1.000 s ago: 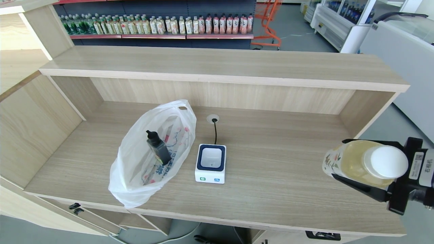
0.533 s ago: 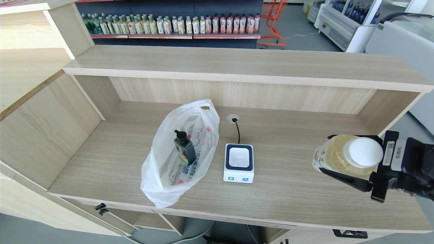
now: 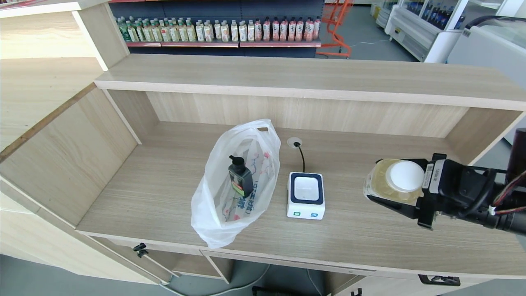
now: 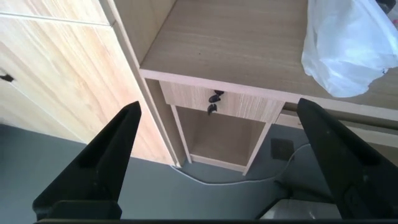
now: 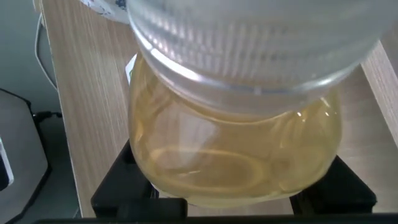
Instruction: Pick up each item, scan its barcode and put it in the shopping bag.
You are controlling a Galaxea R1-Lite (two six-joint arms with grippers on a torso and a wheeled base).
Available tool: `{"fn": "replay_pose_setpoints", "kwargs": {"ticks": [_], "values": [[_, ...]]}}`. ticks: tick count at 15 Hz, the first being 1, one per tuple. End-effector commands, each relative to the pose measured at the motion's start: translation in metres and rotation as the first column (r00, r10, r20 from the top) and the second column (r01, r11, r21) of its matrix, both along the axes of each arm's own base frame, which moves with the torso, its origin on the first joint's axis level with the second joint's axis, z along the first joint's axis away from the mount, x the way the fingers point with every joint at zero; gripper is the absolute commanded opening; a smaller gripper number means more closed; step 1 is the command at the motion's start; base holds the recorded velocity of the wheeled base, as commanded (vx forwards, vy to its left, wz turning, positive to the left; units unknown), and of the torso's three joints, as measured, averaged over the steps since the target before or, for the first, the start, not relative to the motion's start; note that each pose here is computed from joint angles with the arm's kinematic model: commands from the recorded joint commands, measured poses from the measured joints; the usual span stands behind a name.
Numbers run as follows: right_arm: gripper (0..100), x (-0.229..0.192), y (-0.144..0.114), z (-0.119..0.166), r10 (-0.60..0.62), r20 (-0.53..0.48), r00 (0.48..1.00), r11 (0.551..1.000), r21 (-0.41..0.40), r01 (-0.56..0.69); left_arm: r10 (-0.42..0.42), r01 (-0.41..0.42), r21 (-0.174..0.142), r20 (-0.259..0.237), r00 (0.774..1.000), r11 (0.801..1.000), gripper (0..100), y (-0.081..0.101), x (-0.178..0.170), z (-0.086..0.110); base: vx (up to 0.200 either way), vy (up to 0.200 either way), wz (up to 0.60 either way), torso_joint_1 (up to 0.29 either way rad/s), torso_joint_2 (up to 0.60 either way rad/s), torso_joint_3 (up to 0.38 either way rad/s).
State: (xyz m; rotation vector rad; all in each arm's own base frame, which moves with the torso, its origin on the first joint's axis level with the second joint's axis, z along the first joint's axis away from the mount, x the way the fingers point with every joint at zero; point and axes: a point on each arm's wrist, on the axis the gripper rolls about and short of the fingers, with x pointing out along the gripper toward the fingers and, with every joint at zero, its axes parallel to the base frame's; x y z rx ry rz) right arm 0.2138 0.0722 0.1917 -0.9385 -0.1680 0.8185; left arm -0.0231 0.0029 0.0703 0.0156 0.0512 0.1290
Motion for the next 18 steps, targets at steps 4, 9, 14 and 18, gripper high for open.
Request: {"fn": "replay_pose_setpoints", "kwargs": {"ticks": [4,9,14,18], "values": [[0,0.022,0.008,-0.018,0.046,-0.026,0.999,0.999,0.002,-0.046,0.000,0.000,-0.003,-0.001,1.000,1.000,100,0.000,0.000,0.000,0.150,0.000,0.00,-0.004,0.00,0.004],[0,0.023,0.022,-0.026,0.181,-0.050,0.982,0.983,0.023,-0.180,0.000,0.000,-0.003,-0.001,1.000,1.000,100,0.000,0.000,0.000,0.000,0.000,0.00,0.000,0.00,0.000],[0,0.032,0.022,-0.044,0.304,-0.043,0.952,0.952,-0.022,-0.305,0.000,0.000,-0.003,-0.001,1.000,1.000,100,0.000,0.000,0.000,0.000,0.000,0.00,0.000,0.00,0.000],[0,0.043,0.018,-0.066,0.394,-0.037,0.919,0.916,-0.067,-0.395,0.000,0.000,-0.003,-0.001,1.000,1.000,100,0.000,0.000,0.000,0.000,0.000,0.00,0.000,0.00,0.000]]}}
